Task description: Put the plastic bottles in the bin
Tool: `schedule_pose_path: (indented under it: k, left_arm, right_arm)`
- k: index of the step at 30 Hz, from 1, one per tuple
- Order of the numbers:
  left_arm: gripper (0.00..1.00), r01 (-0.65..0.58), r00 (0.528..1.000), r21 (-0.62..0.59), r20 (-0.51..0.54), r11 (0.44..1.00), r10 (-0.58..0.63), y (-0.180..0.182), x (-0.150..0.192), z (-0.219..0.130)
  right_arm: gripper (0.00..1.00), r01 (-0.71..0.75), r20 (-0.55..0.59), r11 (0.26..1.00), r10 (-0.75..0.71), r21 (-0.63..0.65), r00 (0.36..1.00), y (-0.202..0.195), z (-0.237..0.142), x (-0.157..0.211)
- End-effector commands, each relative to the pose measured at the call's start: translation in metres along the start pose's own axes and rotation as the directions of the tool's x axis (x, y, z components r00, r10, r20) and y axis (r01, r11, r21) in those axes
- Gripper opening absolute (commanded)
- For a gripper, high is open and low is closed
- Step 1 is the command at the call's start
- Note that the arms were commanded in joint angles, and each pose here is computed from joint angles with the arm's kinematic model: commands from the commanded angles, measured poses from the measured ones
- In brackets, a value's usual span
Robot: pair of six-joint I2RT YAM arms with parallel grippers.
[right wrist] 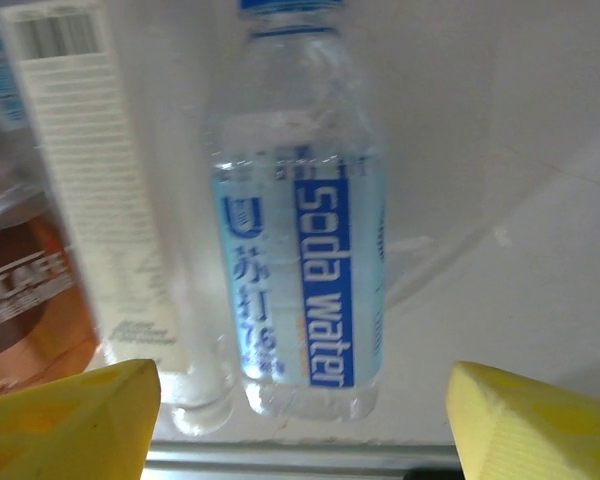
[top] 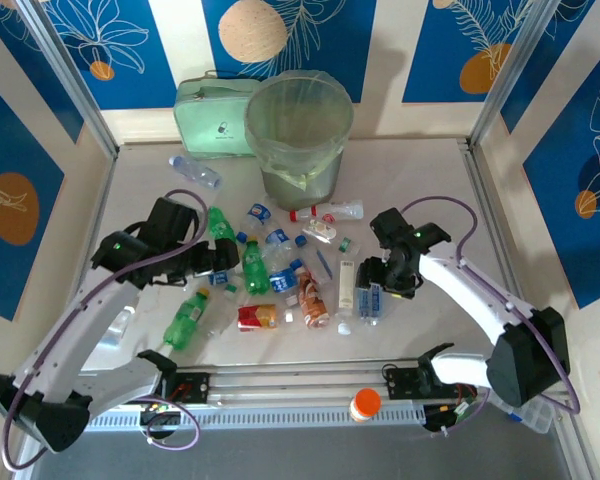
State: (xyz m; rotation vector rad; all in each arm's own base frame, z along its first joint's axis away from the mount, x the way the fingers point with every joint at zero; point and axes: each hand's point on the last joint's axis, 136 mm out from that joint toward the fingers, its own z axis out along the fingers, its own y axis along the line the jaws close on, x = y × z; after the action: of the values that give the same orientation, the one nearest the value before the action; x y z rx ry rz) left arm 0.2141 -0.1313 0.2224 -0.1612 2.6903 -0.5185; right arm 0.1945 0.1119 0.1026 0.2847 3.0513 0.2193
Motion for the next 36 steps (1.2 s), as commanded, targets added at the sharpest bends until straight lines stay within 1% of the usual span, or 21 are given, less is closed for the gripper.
schedule_pose_path:
  k: [1, 2, 4, 9, 12, 24, 29, 33, 36]
  left_arm:
    - [0.99, -0.050, 0.999, 0.033, 0.013, 0.998, 0.050, -0.007, -0.006, -0.008]
    - [0.99, -0.054, 0.999, 0.040, 0.010, 0.998, 0.054, -0.009, -0.005, -0.007]
    - [0.99, -0.057, 0.998, 0.050, 0.003, 0.997, 0.057, -0.010, -0.004, -0.005]
    - [0.99, -0.054, 0.999, 0.067, -0.003, 0.996, 0.054, -0.012, -0.003, 0.000]
    - [0.99, -0.060, 0.998, 0.069, -0.012, 0.996, 0.061, -0.012, -0.001, 0.002]
    - [0.99, -0.053, 0.998, 0.049, -0.043, 0.997, 0.055, -0.005, 0.007, 0.010]
    - [0.99, -0.051, 0.998, 0.039, -0.046, 0.998, 0.052, -0.001, 0.011, 0.010]
    - [0.99, -0.060, 0.997, 0.062, -0.040, 0.996, 0.063, -0.005, 0.011, 0.008]
    - [0.99, -0.065, 0.997, 0.105, -0.026, 0.992, 0.068, -0.011, 0.010, 0.007]
  right_arm:
    - [0.72, -0.039, 0.012, 0.998, 0.038, 0.051, 0.999, -0.009, 0.013, -0.004]
    - [0.68, -0.040, 0.010, 0.998, 0.040, 0.055, 0.999, -0.009, 0.016, -0.004]
    - [0.66, -0.042, -0.004, 0.997, 0.043, 0.058, 0.999, -0.009, 0.024, -0.003]
    - [0.66, -0.017, -0.035, 0.999, 0.019, 0.036, 0.999, -0.001, 0.035, -0.001]
    - [0.66, 0.000, -0.036, 0.999, 0.001, 0.041, 0.999, 0.002, 0.035, -0.001]
    - [0.66, -0.015, -0.086, 0.997, 0.021, 0.072, 0.996, -0.009, 0.059, 0.000]
    - [0.71, -0.041, -0.100, 0.994, 0.050, 0.098, 0.994, -0.018, 0.069, -0.001]
    - [0.71, -0.041, -0.120, 0.994, 0.053, 0.101, 0.991, -0.021, 0.076, -0.004]
    - [0.69, -0.030, -0.128, 0.995, 0.042, 0.096, 0.991, -0.020, 0.078, -0.008]
